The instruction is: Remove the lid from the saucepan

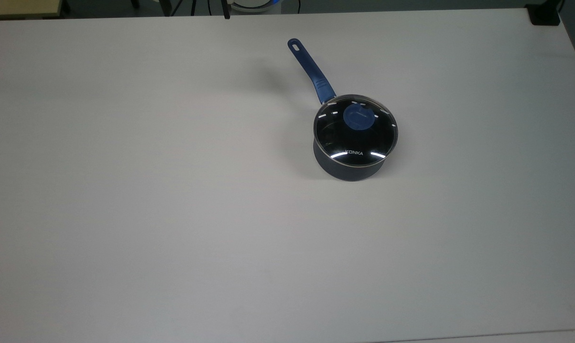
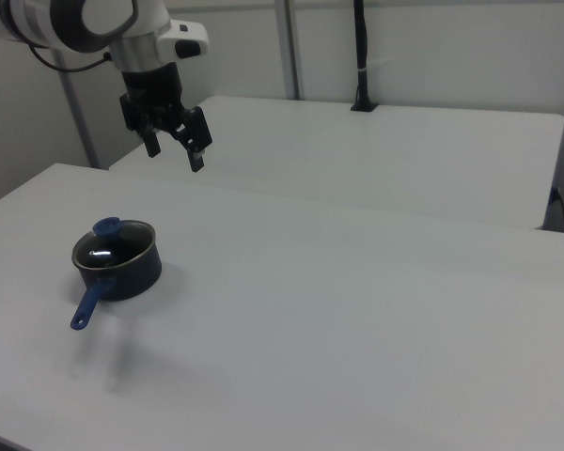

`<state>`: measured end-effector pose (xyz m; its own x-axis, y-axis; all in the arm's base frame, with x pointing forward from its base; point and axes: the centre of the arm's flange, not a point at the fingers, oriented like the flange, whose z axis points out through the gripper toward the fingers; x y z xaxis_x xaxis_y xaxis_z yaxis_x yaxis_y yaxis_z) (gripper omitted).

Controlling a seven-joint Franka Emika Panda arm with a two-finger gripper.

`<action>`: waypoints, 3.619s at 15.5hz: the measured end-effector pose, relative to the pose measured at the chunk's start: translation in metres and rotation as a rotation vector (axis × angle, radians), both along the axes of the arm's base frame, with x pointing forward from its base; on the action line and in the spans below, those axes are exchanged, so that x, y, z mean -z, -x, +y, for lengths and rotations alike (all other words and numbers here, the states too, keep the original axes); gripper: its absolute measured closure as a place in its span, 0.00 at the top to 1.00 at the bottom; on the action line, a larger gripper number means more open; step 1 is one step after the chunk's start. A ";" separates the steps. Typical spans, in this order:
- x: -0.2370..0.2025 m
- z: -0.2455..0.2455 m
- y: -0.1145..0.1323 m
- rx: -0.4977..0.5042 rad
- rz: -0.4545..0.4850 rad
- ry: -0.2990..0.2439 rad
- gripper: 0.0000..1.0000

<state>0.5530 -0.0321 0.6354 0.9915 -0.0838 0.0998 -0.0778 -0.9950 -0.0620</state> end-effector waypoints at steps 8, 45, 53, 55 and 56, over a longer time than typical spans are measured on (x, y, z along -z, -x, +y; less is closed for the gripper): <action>0.000 0.000 0.000 0.000 -0.001 0.000 1.00; 0.103 0.205 -0.034 0.106 0.091 -0.019 1.00; 0.193 0.281 -0.051 0.133 0.095 0.025 1.00; 0.208 0.286 -0.054 0.158 0.099 0.034 1.00; 0.214 0.287 -0.055 0.166 0.104 0.041 1.00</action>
